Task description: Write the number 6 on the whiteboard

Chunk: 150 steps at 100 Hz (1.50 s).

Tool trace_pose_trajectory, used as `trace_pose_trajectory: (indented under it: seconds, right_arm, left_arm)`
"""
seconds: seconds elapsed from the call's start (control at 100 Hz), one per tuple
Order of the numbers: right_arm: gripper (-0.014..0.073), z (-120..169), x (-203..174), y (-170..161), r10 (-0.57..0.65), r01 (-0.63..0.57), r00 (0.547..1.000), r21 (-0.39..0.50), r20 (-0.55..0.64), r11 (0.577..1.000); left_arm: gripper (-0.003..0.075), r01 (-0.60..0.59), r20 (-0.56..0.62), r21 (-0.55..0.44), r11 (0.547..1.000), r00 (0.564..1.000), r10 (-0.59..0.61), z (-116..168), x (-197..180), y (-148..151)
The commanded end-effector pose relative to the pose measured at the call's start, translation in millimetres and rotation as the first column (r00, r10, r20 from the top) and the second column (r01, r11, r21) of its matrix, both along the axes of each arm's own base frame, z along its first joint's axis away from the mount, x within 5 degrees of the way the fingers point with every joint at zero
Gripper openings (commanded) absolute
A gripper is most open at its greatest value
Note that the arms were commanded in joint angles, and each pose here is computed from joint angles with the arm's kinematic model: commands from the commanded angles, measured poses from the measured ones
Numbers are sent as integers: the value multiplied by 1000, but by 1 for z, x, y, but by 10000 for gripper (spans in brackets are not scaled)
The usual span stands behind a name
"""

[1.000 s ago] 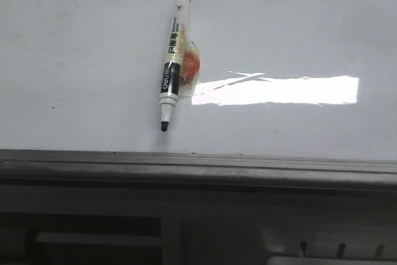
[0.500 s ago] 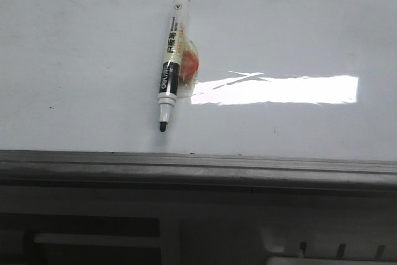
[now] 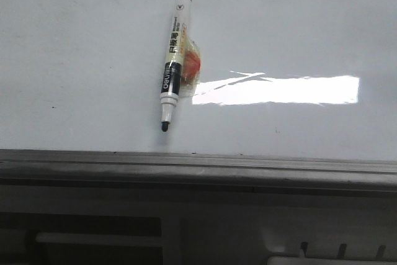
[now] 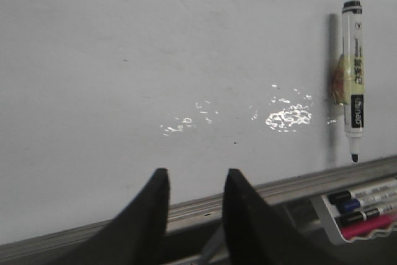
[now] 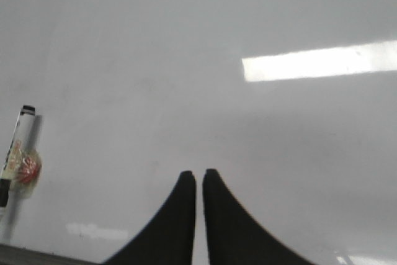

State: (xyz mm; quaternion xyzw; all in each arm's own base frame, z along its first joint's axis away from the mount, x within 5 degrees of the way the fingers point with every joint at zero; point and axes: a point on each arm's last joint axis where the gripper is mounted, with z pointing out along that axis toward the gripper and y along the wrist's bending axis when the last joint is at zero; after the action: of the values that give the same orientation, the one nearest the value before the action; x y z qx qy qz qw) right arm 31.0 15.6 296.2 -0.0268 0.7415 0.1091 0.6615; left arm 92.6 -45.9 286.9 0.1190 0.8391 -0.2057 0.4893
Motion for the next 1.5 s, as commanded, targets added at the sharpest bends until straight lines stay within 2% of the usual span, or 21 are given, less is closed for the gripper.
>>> trace_pose_trajectory:
  seconds: [0.0, 0.04, 0.12, 0.19, 0.24, 0.47, 0.62, 0.98, 1.18, 1.22, 1.27, 1.32, 1.37, 1.43, 1.49]
  right_arm:
    - [118, 20, 2, 0, -4, 5, 1000, -37, 29, 999]
    - [189, 22, 2, 0, 3, -2, 1000, -32, 18, 999]
    - [326, 24, 5, 1, 12, -12, 1000, -20, -2, 1000]
    - [407, 23, 7, 2, 15, -16, 1000, -21, -22, 1000]
    - [434, 22, 8, 2, 17, -18, 999, -23, -37, 1000]
    - [438, 20, 8, 3, 28, -30, 997, -26, -73, 999]
    - [438, 19, 8, 3, 28, -30, 997, -26, -74, 999]
    - [438, 19, 8, 3, 28, -30, 997, -26, -74, 999]
    - [438, 20, 8, 3, 30, -32, 997, -26, -73, 999]
    - [438, 21, 8, 3, 31, -33, 997, -24, -70, 999]
    - [438, 23, 7, 4, 37, -38, 997, -15, -63, 999]
    - [438, 27, 5, 6, 62, -62, 997, -3, -48, 998]
    - [437, 34, 2, 10, 115, -115, 993, -6, -25, 993]
    - [437, 44, -4, 19, 222, -222, 975, -48, 0, 974]
    - [437, 54, -8, 28, 338, -337, 941, -48, 25, 940]
  left_arm:
    - [406, 62, -10, -69, 996, 998, -63, 13, 18, -13]
    - [431, 112, -33, -103, 988, 993, -116, 11, 22, -21]
    - [405, 207, -85, -132, 969, 972, -219, 3, 31, -38]
    - [372, 234, -132, -169, 957, 957, -258, -4, 39, -52]
    - [367, 235, -138, -168, 957, 956, -259, -8, 44, -61]
    - [367, 258, -54, -123, 958, 963, -266, -10, 56, -106]
    - [367, 230, -1, -105, 968, 973, -231, -11, 62, -129]
    - [366, 203, -66, -80, 976, 976, -209, -24, 87, -160]
    - [361, 197, -105, -55, 979, 974, -202, -37, 92, -165]
    - [335, 194, -113, -54, 980, 973, -199, -39, 92, -166]
    - [266, 198, -120, -54, 979, 972, -203, -40, 92, -166]
    - [149, 214, -131, -59, 975, 967, -220, -39, 90, -167]
    - [-20, 242, -137, -71, 968, 959, -249, -35, 87, -168]
    - [-16, 303, -140, -75, 950, 940, -311, -28, 82, -170]
    - [-19, 383, -116, -47, 923, 915, -386, -20, 77, -172]
